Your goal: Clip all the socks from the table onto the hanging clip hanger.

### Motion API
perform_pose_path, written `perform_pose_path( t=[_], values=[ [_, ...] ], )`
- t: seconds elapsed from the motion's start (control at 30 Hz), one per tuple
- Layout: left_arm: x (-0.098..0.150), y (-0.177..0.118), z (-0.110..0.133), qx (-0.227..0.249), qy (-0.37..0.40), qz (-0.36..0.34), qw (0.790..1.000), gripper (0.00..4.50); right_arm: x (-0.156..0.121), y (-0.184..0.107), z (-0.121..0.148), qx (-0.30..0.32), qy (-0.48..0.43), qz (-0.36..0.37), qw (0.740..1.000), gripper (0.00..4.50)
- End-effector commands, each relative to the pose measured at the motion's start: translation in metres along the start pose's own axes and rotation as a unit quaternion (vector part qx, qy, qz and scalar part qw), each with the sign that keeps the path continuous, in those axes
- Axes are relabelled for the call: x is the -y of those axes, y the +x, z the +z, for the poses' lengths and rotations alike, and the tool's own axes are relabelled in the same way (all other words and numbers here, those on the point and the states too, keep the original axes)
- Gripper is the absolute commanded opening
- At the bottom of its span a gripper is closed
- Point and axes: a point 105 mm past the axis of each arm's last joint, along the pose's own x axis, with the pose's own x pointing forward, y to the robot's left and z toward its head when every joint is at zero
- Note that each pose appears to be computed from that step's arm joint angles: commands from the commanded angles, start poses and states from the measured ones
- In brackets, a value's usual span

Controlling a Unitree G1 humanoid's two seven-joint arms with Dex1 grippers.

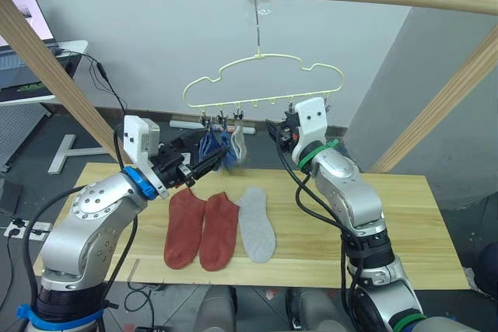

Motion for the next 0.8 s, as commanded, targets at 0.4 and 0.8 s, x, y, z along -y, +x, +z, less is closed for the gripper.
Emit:
perform_pose_path(
  t=[0.4, 0.8],
  values=[
    [0.007, 0.002, 0.016, 0.025, 0.015, -0.016, 0.999, 3.16, 0.007, -0.028, -0.009, -0.013, -0.014, 0.021, 1.0, 2.74],
    [0.008, 0.007, 0.027, 0.037, 0.03, -0.021, 0.999, 3.16, 0.008, -0.007, 0.012, 0.023, 0.008, 0.003, 1.0, 2.74]
  ],
)
